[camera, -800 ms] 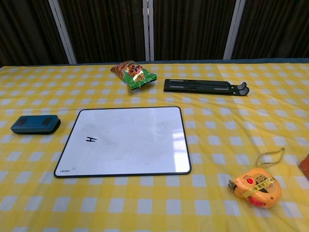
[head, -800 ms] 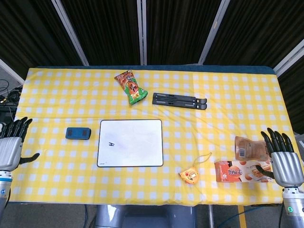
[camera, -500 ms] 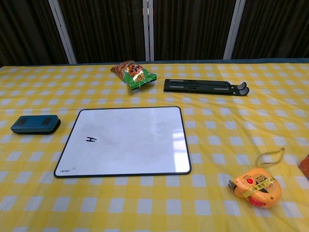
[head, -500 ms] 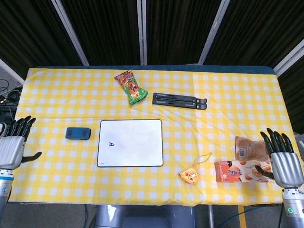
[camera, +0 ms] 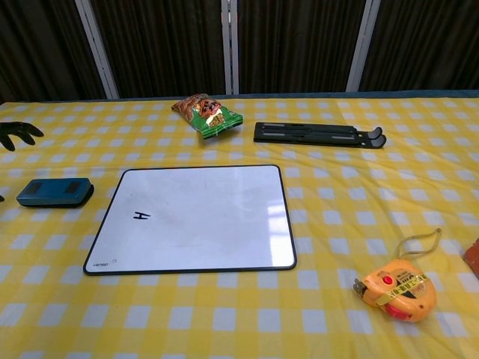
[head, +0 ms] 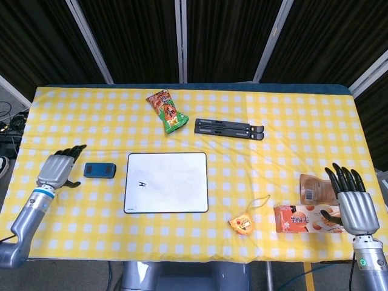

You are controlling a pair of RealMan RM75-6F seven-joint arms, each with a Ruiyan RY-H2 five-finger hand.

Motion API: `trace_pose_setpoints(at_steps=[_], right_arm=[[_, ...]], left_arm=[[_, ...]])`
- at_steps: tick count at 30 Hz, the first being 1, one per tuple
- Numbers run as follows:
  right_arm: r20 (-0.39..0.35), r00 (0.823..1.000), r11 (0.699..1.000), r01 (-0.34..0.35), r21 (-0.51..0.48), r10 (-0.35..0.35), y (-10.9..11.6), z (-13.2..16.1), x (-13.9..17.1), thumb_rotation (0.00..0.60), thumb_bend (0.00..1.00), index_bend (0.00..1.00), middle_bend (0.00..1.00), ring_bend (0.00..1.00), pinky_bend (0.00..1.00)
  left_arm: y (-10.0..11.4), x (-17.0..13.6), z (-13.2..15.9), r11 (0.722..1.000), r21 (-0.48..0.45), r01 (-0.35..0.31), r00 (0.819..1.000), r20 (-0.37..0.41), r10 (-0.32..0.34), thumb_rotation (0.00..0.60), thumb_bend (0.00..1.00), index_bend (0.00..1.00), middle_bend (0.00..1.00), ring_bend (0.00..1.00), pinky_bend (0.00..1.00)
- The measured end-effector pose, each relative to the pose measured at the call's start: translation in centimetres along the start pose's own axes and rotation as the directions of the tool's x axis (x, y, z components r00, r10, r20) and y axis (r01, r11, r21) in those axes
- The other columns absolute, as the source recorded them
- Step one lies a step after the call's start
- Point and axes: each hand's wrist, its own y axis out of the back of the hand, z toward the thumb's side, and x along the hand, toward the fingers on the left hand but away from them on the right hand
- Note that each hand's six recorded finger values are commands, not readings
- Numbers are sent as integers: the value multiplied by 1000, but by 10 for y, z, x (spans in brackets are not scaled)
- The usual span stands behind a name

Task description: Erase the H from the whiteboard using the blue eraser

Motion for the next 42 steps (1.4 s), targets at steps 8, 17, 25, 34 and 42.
trace_pose_setpoints(at_steps=[8,17,25,34,42], right_arm=[[12,1000,1000,-8,6,8,-4,-3,-2,600,0,0,0,0,0],[29,1000,1000,-12,6,12,-4,-8,-1,600,0,0,0,0,0],[30,1000,1000,-9,1,9,-3,-9,-1,600,0,0,0,0,0],[31,999,1000,-7,-1,7,-2,-9,-1,600,0,0,0,0,0],[29,1000,1000,-4,0,4,-1,-7,-2,600,0,0,0,0,0]], left_arm=[[-14,24,21,998,26,55,997,45,-56,600,151,205,219,294,346],[-17,36,25,998,44,53,997,45,-55,600,154,329,304,373,437],[-19,40,30,997,53,51,997,47,-54,600,197,435,387,448,516],[-5,35,41,1000,9,9,997,81,-9,600,221,455,401,460,523],[20,30,87,1000,-5,-31,979,203,31,600,217,455,401,460,523]])
